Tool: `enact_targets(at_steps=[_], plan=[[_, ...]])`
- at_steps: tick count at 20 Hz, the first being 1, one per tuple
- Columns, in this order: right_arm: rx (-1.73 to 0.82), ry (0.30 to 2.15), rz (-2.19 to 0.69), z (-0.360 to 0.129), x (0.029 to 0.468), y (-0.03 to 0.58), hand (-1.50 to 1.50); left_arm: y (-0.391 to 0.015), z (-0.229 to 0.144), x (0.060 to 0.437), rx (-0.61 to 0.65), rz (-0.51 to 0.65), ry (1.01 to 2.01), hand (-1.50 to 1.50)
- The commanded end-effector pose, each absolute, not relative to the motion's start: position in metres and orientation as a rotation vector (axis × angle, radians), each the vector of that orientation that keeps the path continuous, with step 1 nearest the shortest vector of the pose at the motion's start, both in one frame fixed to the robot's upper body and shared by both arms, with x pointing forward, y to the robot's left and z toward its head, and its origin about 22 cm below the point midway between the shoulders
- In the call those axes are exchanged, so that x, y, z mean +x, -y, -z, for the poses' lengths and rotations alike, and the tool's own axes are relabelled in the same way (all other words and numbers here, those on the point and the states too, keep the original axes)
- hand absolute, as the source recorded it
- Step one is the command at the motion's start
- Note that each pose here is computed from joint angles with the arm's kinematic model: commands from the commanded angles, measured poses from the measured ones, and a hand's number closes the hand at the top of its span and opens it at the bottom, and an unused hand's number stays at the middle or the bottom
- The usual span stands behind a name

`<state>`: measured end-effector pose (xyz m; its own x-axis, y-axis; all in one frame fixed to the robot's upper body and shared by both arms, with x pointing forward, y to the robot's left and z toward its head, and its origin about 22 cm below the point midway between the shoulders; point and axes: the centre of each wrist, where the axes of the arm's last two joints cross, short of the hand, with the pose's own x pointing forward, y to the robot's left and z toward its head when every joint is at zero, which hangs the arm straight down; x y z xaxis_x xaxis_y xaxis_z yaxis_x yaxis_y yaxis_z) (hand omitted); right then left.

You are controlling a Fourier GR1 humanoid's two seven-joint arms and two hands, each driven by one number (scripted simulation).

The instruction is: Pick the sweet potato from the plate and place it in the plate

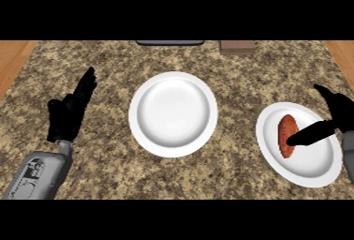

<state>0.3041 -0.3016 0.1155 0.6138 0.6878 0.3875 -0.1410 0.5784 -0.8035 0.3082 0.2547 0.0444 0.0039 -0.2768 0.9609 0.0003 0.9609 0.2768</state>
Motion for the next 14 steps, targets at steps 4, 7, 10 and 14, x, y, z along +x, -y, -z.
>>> enact_targets(at_steps=[4,7,10,14], plan=[[-0.780,0.646,-0.613,-0.082,0.308,0.299,-1.50,-0.249,-0.049,0.292,0.207,0.218,1.565,0.00],[-0.758,0.650,-0.613,-0.069,0.327,0.311,-1.50,-0.253,-0.045,0.300,0.222,0.233,1.555,0.00],[-0.752,0.648,-0.621,-0.055,0.315,0.284,-1.50,-0.248,-0.042,0.288,0.225,0.213,1.564,0.00],[-0.748,0.628,-0.617,-0.029,0.306,0.286,-1.50,-0.259,-0.031,0.296,0.213,0.231,1.551,0.00]])
